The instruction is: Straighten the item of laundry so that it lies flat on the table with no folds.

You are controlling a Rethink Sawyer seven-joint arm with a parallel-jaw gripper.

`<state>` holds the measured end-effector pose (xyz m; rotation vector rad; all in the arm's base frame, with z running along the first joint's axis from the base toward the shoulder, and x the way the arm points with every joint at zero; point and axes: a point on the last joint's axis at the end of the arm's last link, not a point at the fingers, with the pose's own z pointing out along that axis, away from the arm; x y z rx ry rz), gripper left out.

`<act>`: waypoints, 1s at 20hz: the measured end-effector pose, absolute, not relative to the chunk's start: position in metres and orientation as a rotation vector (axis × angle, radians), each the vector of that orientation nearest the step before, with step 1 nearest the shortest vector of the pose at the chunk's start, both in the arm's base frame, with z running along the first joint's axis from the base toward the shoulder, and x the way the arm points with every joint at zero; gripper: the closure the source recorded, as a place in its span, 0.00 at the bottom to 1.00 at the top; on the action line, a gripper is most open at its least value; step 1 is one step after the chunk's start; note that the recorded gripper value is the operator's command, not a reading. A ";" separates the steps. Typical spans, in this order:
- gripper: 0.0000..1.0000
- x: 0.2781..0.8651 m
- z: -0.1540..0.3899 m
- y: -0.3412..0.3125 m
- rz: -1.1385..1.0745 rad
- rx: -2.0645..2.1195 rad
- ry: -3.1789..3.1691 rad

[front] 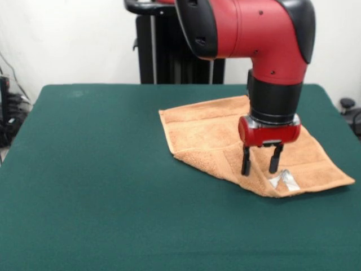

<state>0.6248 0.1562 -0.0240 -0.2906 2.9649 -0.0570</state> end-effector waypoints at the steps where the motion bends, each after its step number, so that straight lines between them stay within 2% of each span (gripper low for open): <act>1: 0.00 0.627 -0.021 0.157 -0.056 -0.288 2.960; 5: 0.00 0.637 -0.004 0.158 -0.054 -0.279 2.930; 6: 1.00 0.641 0.002 0.158 -0.055 -0.276 2.920; 20: 1.00 0.649 0.014 0.159 -0.049 -0.259 2.901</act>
